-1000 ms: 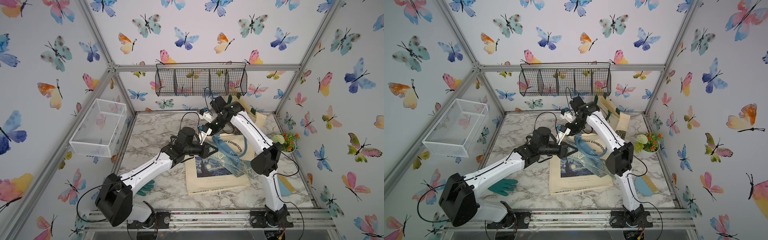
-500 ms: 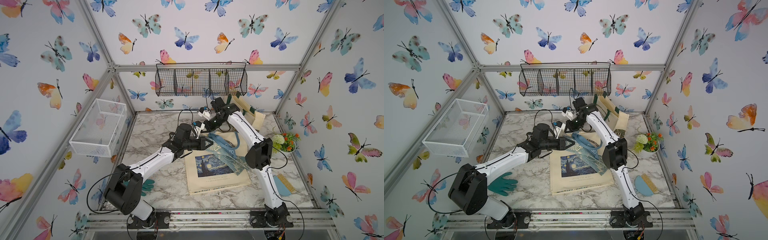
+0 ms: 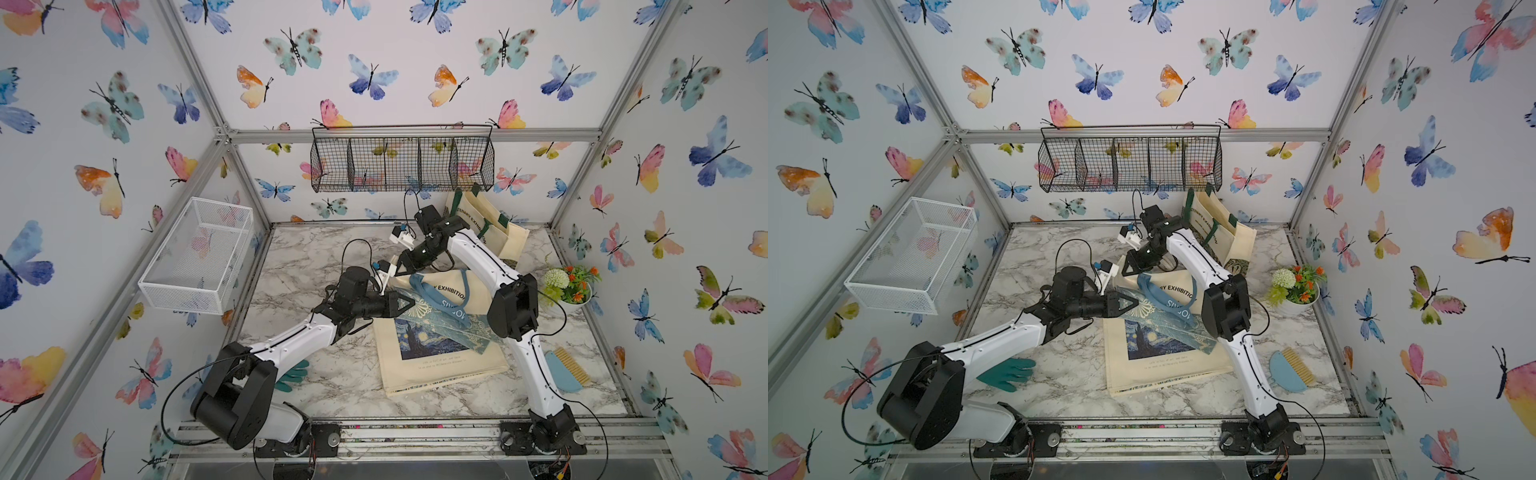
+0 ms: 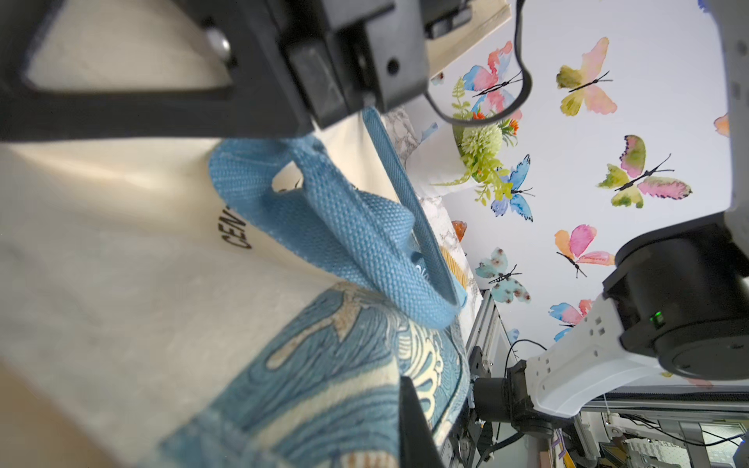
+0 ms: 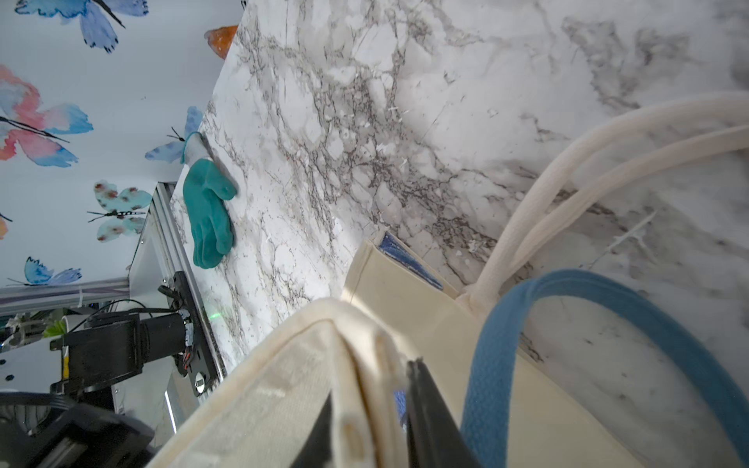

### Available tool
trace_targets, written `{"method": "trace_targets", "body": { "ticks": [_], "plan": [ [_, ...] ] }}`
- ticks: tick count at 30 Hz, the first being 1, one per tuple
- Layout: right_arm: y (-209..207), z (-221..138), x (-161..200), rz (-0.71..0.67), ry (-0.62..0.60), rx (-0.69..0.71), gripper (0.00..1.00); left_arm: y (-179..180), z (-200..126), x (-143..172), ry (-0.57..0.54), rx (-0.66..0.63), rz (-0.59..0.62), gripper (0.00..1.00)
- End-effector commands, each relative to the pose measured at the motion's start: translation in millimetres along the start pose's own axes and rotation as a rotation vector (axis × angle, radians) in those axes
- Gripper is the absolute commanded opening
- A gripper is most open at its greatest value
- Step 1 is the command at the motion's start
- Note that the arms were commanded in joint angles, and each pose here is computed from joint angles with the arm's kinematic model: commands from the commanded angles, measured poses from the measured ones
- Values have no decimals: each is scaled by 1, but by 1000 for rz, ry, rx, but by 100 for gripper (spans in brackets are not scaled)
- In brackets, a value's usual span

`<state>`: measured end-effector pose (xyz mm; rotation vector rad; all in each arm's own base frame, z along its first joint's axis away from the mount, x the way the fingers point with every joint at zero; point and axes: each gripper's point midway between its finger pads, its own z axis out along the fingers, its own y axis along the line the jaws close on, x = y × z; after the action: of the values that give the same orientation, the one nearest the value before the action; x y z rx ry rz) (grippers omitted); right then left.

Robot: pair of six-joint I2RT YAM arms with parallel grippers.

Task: Put away the canvas bag
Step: Place the canvas bag at the center of the board.

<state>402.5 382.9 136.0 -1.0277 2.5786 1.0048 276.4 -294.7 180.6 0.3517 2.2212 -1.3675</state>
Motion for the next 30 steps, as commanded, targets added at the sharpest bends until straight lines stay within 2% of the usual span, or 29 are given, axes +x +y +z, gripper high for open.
{"method": "trace_targets", "body": {
  "ticks": [1,5,12,15,16,19,23,26,30],
  "plan": [
    [-55,7,6,19,6,178,27,-40,-24,-15,-118,86,164,0],
    [-51,2,3,24,-6,175,29,-28,-26,4,-101,84,121,0],
    [-32,-31,-21,-7,-99,199,54,-24,-25,29,-57,132,79,31],
    [-15,-57,-34,-25,-162,200,58,-26,-30,31,-47,119,85,43],
    [-9,-67,-37,-31,-181,207,61,-27,-33,30,-50,106,93,46],
    [9,-93,-39,-50,-225,210,68,-30,-42,34,-43,89,115,45],
    [26,-113,-23,-53,-232,204,71,-33,-48,44,-17,96,119,44],
    [30,-120,5,-25,-229,216,71,-31,-50,58,22,109,97,50],
    [40,-123,45,-1,-246,193,70,-20,-46,82,77,123,41,52]
  ]
}}
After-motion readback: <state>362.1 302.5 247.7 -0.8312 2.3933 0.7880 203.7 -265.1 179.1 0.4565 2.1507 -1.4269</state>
